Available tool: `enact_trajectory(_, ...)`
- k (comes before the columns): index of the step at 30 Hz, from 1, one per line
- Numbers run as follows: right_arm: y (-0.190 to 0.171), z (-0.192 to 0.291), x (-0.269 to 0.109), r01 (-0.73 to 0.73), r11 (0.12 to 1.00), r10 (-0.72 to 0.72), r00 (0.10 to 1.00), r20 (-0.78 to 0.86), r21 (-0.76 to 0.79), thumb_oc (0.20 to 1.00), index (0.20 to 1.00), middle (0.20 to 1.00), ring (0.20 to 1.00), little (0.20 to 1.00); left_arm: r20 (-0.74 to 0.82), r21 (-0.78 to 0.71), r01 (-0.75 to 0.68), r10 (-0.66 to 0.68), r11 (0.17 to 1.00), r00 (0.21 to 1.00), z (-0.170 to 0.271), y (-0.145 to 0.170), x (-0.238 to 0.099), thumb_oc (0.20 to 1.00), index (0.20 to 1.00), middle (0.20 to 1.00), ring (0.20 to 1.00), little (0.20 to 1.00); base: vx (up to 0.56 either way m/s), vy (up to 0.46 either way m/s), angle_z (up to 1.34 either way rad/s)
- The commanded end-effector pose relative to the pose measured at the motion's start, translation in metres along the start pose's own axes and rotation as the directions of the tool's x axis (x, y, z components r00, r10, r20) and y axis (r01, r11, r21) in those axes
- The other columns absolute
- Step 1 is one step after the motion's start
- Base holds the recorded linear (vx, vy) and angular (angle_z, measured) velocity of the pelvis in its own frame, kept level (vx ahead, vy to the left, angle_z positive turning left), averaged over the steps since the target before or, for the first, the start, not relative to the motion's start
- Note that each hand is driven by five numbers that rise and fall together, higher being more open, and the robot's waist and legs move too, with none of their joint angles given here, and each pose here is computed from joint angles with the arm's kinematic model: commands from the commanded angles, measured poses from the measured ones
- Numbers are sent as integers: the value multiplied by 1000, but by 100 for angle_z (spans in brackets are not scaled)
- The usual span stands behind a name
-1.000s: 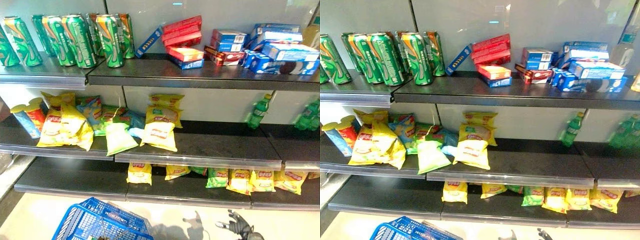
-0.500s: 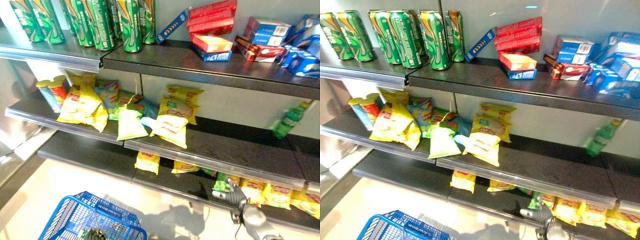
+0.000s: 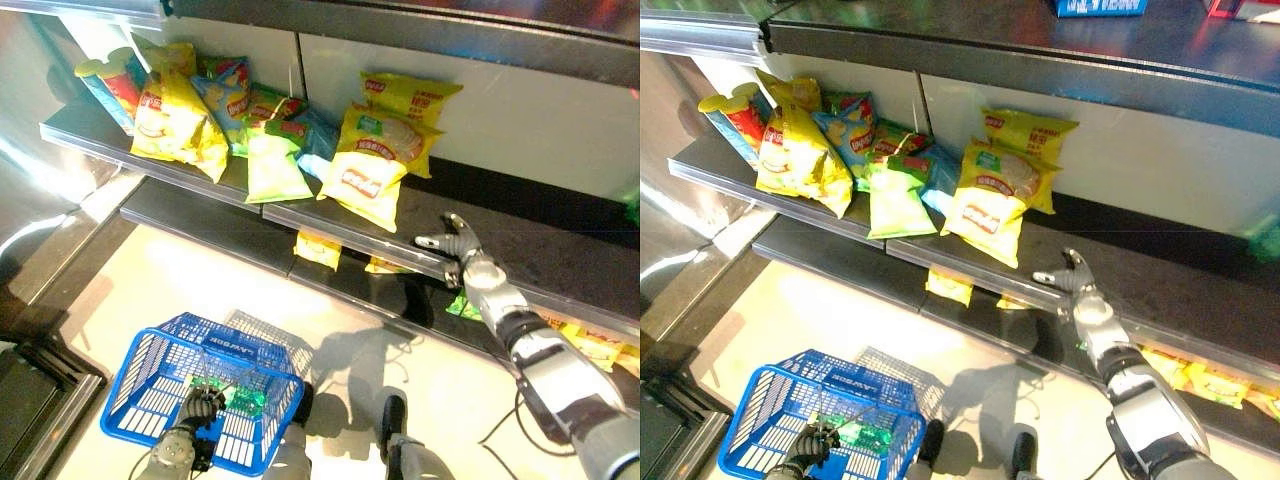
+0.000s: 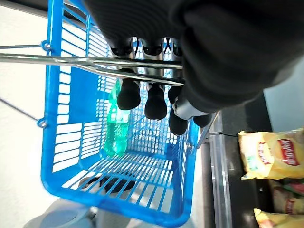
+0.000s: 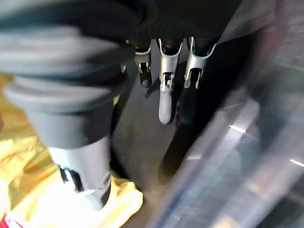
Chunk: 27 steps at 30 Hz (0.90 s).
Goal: Pick up the snacks into the basket
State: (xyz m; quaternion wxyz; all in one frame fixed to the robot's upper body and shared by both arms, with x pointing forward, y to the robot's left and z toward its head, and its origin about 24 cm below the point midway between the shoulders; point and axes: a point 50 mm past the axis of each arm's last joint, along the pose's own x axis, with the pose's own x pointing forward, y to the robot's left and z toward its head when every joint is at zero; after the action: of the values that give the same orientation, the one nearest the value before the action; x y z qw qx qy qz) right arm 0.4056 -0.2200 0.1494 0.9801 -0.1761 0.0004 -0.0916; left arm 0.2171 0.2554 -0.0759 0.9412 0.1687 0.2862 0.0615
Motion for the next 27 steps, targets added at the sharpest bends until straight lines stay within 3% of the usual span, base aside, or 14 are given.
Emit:
enact_trajectory(1,-8,27,7,24,999,-21,997,76,-31,1000,1000,1000,1000,1000,125,-15,15,-13,1000,992,20,0,-1,200,200,200,200,200,-12,4,5)
enact_trajectory(15,-24,72,14,84,995,-94,978,187,60,1000,1000,1000,1000,1000,252,-32,61,-51,998,966,50,-4,-3,200,200,200,200,200,-5,2,-1)
enact_trajectory(27,13,109,7,-47,998,30,945,326,44,1000,1000,1000,1000,1000,261,7,86,-85,996,962,57,-14,1,200,200,200,200,200,17,-19,5)
